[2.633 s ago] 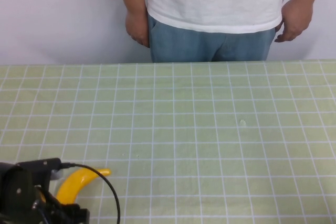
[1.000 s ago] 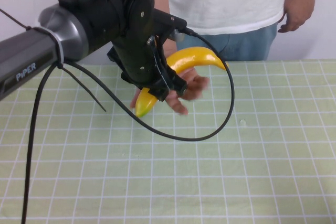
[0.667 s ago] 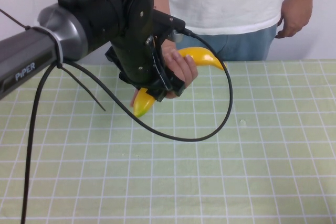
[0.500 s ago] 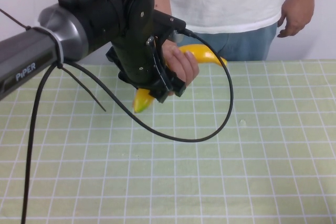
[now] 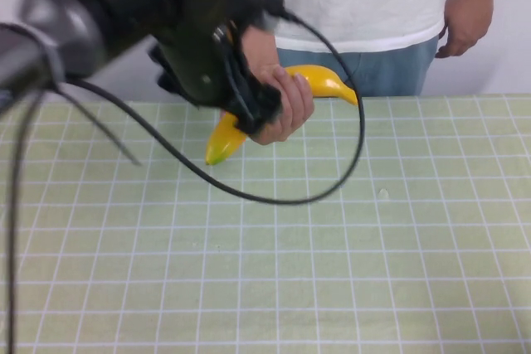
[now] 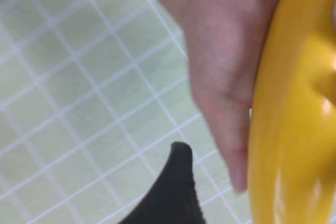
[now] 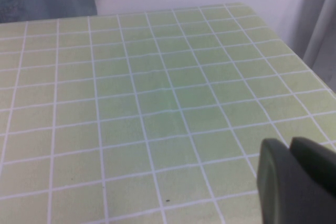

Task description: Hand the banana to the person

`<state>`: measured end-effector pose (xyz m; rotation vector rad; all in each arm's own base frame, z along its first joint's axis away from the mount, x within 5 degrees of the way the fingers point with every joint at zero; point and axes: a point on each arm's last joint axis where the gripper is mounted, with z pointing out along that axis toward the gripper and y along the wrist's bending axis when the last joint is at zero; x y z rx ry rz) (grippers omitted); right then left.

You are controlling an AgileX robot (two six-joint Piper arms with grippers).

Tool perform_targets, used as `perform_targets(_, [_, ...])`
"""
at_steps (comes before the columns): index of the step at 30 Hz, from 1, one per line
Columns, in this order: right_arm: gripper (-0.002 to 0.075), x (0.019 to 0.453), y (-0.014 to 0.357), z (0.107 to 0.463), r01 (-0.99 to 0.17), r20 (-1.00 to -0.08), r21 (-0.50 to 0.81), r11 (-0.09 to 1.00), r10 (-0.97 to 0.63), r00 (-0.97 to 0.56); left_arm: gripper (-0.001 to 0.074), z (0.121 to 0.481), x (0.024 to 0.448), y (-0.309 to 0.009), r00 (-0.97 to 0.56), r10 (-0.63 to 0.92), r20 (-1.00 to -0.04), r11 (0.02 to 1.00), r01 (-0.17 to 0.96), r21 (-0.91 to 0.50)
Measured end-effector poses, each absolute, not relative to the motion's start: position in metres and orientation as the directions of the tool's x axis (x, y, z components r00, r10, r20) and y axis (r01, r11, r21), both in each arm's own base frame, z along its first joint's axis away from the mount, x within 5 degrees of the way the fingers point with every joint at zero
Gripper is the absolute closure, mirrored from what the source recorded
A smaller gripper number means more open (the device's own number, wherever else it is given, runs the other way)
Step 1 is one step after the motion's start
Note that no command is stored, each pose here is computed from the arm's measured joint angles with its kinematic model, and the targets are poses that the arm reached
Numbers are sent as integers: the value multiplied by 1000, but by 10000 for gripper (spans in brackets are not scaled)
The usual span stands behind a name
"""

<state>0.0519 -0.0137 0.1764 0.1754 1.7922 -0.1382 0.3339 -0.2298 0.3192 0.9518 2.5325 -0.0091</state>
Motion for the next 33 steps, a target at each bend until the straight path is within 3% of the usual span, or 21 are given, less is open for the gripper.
perform_targets(3, [735, 52, -14, 176, 193, -974, 1, 981, 44, -221, 95, 350, 321, -216, -658, 608, -443, 780, 598, 183])
perform_targets(5, [735, 52, -14, 176, 193, -974, 1, 981, 44, -221, 159, 372, 309, -203, -654, 593, -470, 794, 573, 204])
perform_targets(10, [735, 52, -14, 176, 193, -974, 1, 981, 44, -221, 590, 415, 276, -176, -626, 562, -541, 813, 538, 221])
perform_targets(13, [735, 52, -14, 176, 193, -974, 1, 981, 44, -221, 688, 425, 253, -159, -622, 540, -567, 825, 523, 212])
perform_targets(23, [735, 52, -14, 176, 193, -974, 1, 981, 44, -221, 729, 407, 185, -112, -565, 488, -666, 842, 505, 190])
perform_targets(33, [735, 52, -14, 176, 193, -974, 1, 981, 44, -221, 730, 394, 169, -97, -638, 500, -586, 852, 484, 200])
